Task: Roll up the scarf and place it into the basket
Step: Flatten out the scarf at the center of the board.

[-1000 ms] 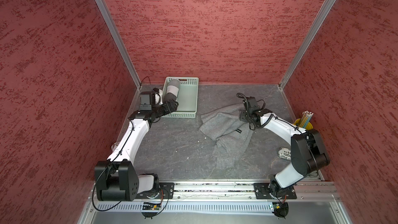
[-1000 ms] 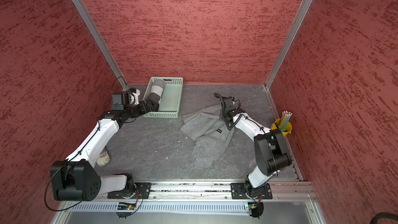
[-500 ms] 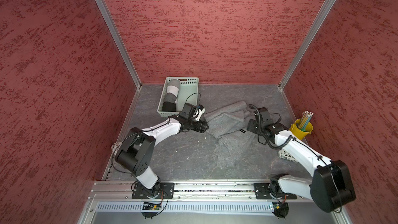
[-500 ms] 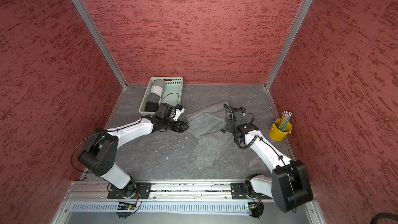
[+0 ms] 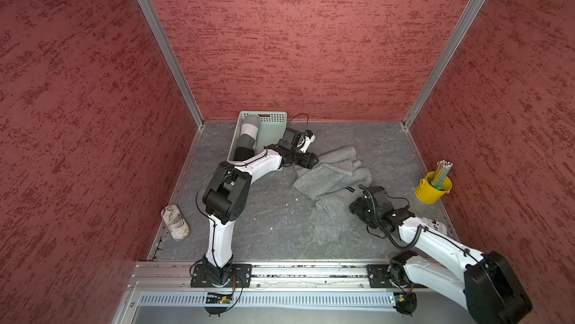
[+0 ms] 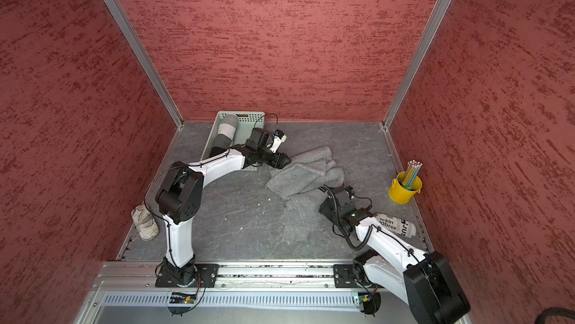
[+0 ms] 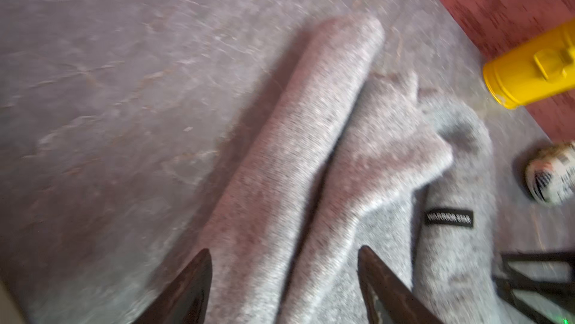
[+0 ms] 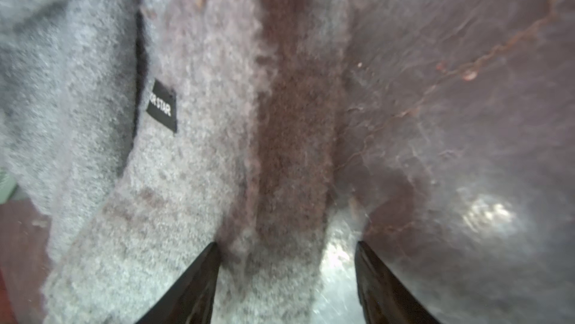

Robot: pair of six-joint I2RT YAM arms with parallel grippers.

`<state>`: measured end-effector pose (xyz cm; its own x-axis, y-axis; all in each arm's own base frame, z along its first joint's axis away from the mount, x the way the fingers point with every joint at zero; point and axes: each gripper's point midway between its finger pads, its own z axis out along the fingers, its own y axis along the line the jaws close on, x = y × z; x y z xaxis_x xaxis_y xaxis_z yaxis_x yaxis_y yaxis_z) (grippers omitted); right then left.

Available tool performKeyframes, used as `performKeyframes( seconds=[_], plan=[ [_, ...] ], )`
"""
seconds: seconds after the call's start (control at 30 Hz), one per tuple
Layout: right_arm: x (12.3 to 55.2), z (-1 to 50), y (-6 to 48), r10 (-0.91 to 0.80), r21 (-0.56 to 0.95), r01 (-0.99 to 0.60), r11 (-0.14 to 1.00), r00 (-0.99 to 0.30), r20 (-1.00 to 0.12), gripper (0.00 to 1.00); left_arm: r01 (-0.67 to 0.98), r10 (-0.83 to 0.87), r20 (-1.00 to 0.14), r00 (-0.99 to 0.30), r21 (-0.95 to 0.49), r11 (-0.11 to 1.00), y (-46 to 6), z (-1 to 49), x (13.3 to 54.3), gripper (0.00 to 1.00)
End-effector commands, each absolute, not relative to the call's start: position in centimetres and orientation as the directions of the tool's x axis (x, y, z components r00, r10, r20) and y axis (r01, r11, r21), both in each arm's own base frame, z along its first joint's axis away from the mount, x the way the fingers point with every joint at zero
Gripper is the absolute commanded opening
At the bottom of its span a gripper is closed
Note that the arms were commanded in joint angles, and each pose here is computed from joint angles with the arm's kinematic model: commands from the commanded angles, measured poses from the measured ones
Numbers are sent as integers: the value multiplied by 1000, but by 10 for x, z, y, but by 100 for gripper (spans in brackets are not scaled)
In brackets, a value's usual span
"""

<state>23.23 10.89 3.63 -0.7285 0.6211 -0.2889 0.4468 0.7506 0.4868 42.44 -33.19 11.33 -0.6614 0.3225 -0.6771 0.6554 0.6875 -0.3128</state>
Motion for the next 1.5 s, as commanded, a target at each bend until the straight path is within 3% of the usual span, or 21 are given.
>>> performKeyframes(
  seconds=[0.0, 0.3, 0.4, 0.43, 0.53, 0.6, 0.73, 0.8, 0.93, 1.07, 1.33, 1.47],
  plan=[
    [250, 48, 122, 688, 589, 449, 672, -674, -271, 72, 772, 422, -693, -585, -316, 552, -360, 111, 394, 75],
    [268, 45, 127, 693, 597, 441, 670, -659, -292, 76, 812, 565, -622, -541, -211, 545, -386, 66, 402, 78],
    [273, 41, 126, 697, 590, 447, 672, -650, -301, 73, 803, 576, -610, -545, -182, 567, -389, 58, 414, 73],
    [275, 39, 126, 697, 587, 449, 674, -649, -304, 69, 801, 573, -612, -545, -179, 572, -391, 58, 417, 64],
    [279, 34, 121, 691, 555, 463, 691, -648, -321, 51, 792, 559, -623, -547, -167, 588, -394, 66, 422, 17],
    [282, 30, 113, 689, 529, 479, 701, -644, -331, 39, 782, 531, -655, -537, -150, 605, -395, 84, 425, 0],
    [284, 30, 85, 672, 448, 510, 734, -637, -377, 11, 749, 440, -739, -510, -129, 650, -383, 150, 425, 0],
    [287, 39, 69, 655, 403, 518, 754, -629, -419, 4, 733, 394, -781, -485, -117, 671, -371, 189, 422, 0],
    [297, 70, 33, 601, 302, 528, 793, -602, -526, 3, 681, 299, -843, -446, -103, 724, -340, 267, 406, 0],
    [315, 105, 2, 524, 201, 528, 825, -583, -621, 2, 615, 231, -849, -474, -131, 778, -307, 308, 385, 0],
    [390, 174, -45, 303, -36, 483, 875, -603, -738, 1, 391, -5, -799, -601, -301, 870, -225, 322, 345, 0],
    [442, 189, -51, 161, -181, 420, 889, -659, -734, 14, 240, -160, -741, -652, -402, 884, -173, 308, 327, 0]
  ],
)
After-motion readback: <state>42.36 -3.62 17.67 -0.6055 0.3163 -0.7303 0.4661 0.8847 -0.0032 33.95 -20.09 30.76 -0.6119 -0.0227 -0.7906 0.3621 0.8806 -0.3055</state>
